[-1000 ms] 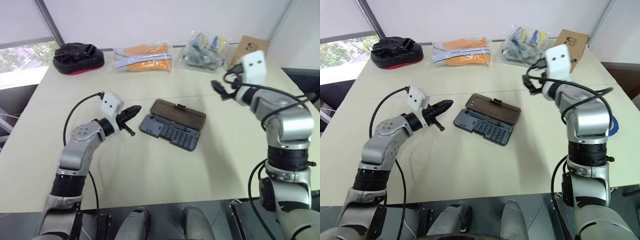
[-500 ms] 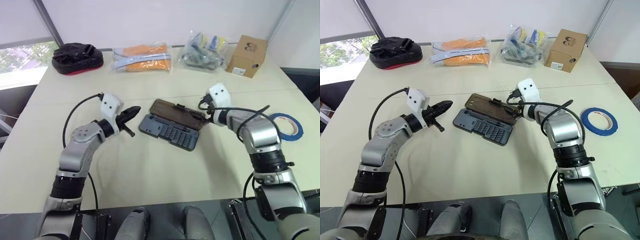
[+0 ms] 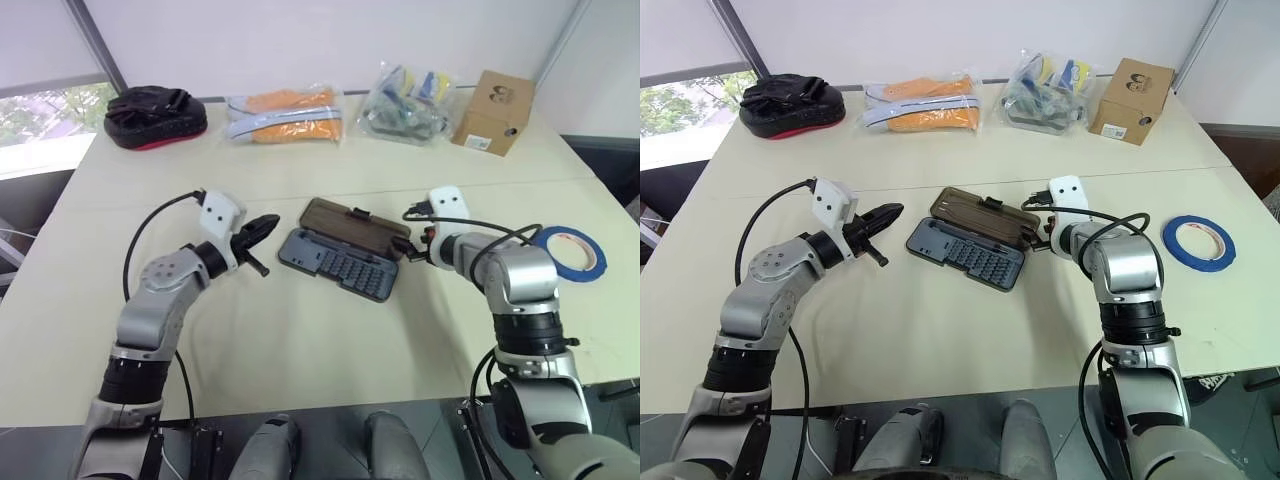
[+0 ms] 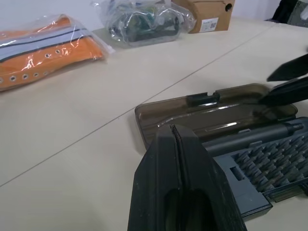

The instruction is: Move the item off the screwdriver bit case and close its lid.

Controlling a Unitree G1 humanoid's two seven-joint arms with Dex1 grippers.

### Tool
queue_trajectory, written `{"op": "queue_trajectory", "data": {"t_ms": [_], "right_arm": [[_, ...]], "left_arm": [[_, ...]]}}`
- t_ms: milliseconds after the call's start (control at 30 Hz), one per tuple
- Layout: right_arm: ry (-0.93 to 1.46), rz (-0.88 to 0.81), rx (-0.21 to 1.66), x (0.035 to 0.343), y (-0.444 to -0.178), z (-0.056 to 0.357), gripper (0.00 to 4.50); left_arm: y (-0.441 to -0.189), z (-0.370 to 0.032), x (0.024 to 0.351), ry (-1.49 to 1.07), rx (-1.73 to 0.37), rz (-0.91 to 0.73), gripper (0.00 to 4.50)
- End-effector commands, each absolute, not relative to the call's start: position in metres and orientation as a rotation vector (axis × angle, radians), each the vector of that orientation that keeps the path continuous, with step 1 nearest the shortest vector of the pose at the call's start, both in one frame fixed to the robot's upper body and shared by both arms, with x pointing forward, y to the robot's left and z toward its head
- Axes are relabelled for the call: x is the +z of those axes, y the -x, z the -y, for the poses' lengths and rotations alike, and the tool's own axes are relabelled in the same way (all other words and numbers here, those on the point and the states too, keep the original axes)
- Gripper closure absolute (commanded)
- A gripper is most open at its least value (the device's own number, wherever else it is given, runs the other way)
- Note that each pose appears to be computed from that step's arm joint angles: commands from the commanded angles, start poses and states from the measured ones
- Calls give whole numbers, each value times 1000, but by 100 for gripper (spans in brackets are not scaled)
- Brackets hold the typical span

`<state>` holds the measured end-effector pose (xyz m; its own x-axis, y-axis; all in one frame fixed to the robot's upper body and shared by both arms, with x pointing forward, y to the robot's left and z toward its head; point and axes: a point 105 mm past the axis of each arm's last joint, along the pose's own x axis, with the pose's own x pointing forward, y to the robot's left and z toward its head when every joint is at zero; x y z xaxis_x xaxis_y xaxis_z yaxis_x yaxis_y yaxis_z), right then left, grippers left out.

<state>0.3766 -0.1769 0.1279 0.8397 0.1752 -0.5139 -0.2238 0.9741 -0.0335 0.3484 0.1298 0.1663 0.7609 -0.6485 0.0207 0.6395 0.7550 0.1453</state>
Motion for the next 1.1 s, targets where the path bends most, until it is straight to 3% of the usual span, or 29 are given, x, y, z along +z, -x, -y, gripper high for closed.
{"op": "queue_trajectory", "data": {"t_ms": [33,467,567,800,1100], "right_arm": [[99,-506,196,135,-375,174,8],[127,-511,161,129,-385,163,8],[125,-520,155,127,-386,163,87],[136,-545,162,122,-383,165,438],[159,-566,188,120,-382,159,445]], "left_arm": [[-346,-128,178,-148,-708,124,450],[-345,-126,178,-151,-714,123,450],[-345,-128,178,-154,-706,123,450],[-343,-133,178,-157,-687,122,450],[-344,-136,180,-160,-670,127,450]]}}
